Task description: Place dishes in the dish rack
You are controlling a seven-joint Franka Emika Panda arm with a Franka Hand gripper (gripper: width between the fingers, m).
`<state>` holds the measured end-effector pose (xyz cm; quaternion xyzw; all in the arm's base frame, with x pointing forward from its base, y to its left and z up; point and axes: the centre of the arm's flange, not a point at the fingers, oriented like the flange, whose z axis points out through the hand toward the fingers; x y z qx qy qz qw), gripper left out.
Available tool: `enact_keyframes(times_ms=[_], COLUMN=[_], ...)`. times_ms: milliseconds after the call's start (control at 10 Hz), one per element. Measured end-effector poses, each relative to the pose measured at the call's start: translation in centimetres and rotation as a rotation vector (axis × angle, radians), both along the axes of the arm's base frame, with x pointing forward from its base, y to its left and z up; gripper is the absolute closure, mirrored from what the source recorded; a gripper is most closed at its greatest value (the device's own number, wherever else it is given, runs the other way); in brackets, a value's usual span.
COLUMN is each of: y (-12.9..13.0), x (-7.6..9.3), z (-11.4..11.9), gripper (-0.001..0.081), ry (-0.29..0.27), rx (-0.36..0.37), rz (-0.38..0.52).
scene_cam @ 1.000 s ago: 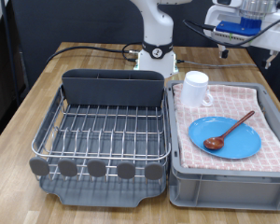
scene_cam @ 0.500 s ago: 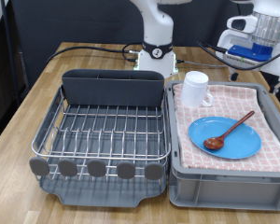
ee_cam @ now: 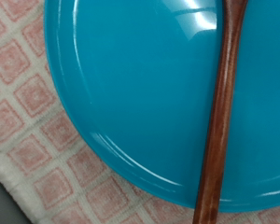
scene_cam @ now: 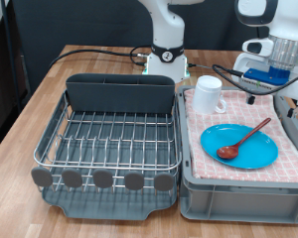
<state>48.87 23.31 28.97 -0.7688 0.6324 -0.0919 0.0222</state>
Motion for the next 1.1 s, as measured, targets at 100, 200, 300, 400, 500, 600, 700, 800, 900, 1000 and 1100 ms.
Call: enact_keyframes(times_ms=[100, 200, 300, 400, 500, 600, 700, 800, 900, 1000, 1100], y=[-0.2, -0.5, -0.8, -1.1, -1.5, -1.8, -2.2, -2.4, -2.6, -2.6, -2.5], x=[0.0, 0.0, 0.0, 0.0, 0.0, 0.0, 0.0, -0.2, -0.4, -0.6, -0.8], z=[-0.9, -1.8, -2.7, -3.5, -4.3, -5.1, -5.7, -6.2, -6.6, -6.9, -7.1], gripper=[0.0004, 0.0004, 0.0004, 0.0004, 0.0004, 0.0004, 0.0004, 0.0004, 0.0004, 0.0004, 0.0004], ry=[-0.001, -0.002, -0.005, -0.009, -0.017, -0.023, -0.025, -0.029, -0.032, -0.036, -0.038], rx=[0.002, -0.002, -0.012, -0.019, -0.020, -0.019, -0.022, -0.029, -0.037, -0.044, -0.048], rz=[0.005, 0.010, 0.015, 0.014, 0.007, 0.001, -0.007, -0.024, -0.042, -0.056, -0.062])
